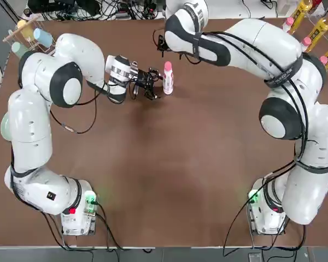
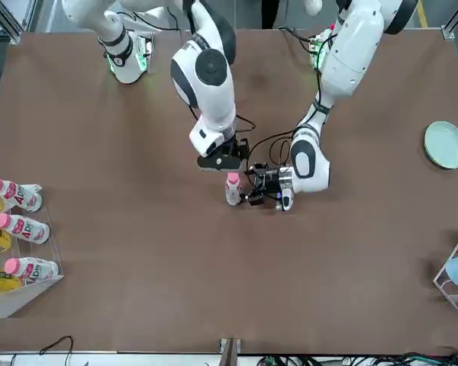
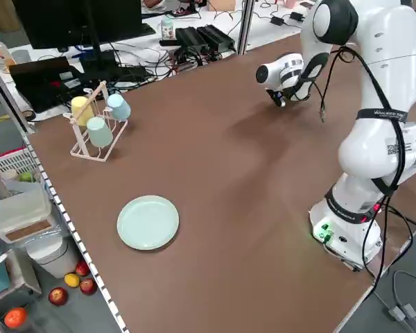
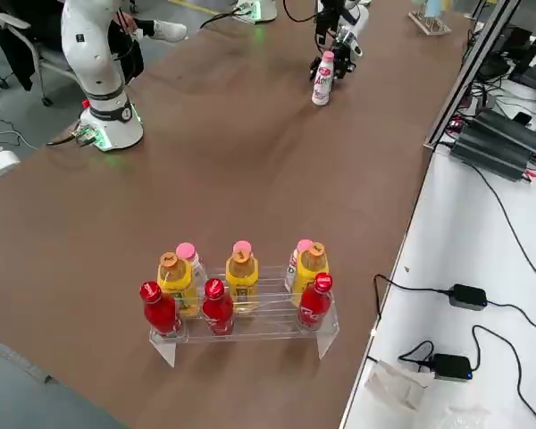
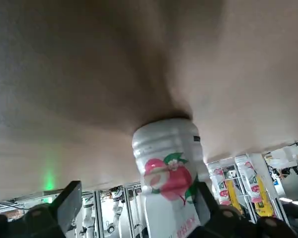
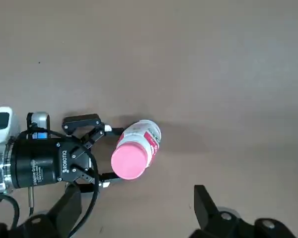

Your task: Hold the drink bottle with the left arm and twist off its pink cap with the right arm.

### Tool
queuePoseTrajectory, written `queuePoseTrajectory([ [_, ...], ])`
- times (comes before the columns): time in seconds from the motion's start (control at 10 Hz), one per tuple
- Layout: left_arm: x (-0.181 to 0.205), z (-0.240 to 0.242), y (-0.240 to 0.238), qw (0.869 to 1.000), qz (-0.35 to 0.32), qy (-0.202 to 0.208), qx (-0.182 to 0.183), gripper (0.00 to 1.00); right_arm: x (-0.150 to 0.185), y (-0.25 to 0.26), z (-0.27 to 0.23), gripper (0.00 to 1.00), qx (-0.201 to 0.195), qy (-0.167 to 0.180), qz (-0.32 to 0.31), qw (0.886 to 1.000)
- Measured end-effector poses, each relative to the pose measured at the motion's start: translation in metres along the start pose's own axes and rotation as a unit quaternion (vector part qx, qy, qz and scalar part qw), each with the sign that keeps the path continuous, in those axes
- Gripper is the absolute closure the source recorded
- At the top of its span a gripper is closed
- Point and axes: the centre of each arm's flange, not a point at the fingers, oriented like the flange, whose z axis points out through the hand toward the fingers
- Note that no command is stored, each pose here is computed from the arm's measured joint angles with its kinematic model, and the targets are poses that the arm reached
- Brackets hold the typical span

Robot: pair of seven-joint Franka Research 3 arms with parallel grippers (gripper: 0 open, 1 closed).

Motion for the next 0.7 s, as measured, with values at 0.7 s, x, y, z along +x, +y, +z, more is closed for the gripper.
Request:
queuePoseTrajectory([
  [0.7, -0.002, 0.0, 0.003, 1.0, 0.002, -0.001, -0.002, 0.0, -0.015, -0.014, 0.015, 0.15, -0.019, 0.01, 0.038, 0.999],
])
